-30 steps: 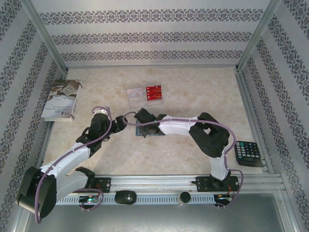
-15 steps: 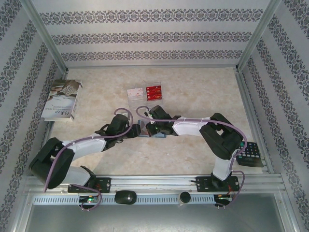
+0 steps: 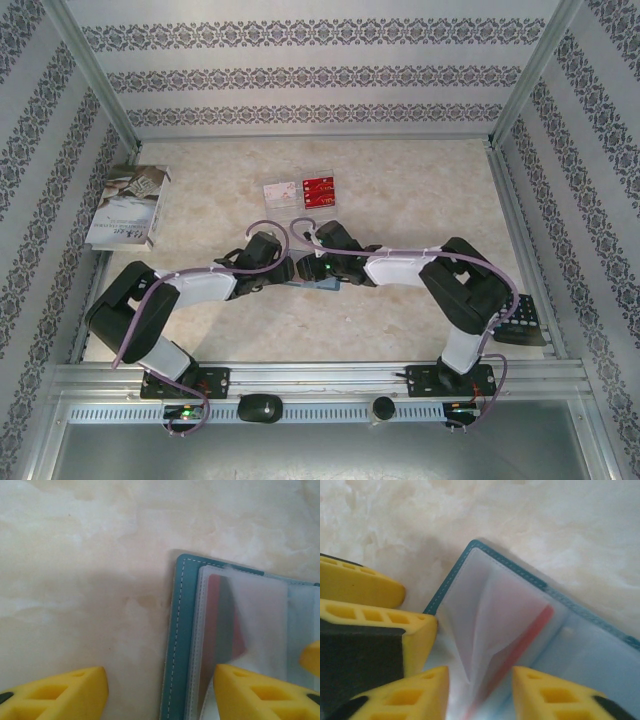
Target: Take the credit cards out of the card holder
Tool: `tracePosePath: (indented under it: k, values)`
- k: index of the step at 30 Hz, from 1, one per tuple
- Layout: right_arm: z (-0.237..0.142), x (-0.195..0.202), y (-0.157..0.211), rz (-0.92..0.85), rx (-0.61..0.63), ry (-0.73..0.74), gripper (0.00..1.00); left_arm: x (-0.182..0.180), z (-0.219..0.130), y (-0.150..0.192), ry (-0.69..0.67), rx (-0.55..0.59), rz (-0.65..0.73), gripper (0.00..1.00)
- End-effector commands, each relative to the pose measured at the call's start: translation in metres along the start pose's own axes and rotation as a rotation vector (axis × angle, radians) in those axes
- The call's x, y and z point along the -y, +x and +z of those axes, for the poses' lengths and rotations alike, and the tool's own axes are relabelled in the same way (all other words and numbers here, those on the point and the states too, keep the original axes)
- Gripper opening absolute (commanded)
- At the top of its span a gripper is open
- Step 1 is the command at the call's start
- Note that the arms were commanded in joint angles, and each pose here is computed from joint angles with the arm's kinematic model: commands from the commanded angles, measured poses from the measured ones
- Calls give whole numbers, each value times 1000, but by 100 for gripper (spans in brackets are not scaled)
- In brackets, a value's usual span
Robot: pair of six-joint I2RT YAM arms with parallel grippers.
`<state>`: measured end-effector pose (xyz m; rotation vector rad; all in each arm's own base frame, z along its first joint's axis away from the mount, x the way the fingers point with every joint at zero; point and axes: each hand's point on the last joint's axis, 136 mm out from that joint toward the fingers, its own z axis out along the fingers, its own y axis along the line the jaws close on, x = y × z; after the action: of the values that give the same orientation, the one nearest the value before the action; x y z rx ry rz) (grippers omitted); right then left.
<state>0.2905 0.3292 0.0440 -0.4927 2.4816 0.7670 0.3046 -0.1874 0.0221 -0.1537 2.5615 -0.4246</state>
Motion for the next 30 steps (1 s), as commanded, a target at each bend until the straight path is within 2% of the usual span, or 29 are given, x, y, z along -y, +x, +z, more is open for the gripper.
tracePosePath:
  k: [1, 7, 13, 17, 19, 22, 23, 28, 30]
  values:
    - [-20, 14, -19, 15, 87, 109, 45, -2, 16, 15, -9, -54, 10, 60]
    - [-15, 23, -9, -42, 15, 216, 49, 4, 16, 17, 23, -63, 14, 61]
    - [-38, 65, 8, 62, 51, 372, 46, 27, 7, 11, 82, -61, 69, 62]
    - [-37, 80, 20, 83, -2, 396, 45, 35, 9, 12, 96, -90, 91, 63]
    - [-30, 82, 26, 84, -32, 391, 42, 41, 11, 15, 115, -108, 96, 63]
    - [-14, 79, 29, 80, -59, 323, 26, 56, 10, 16, 166, -128, 113, 64]
    - [-9, 78, 26, 77, -63, 294, 24, 63, 8, 15, 194, -129, 117, 64]
    - [6, 75, 5, 33, -70, 246, 22, 89, -2, 13, 315, -149, 114, 65]
    - [6, 74, -4, 34, -56, 244, 25, 97, -7, 13, 356, -156, 101, 65]
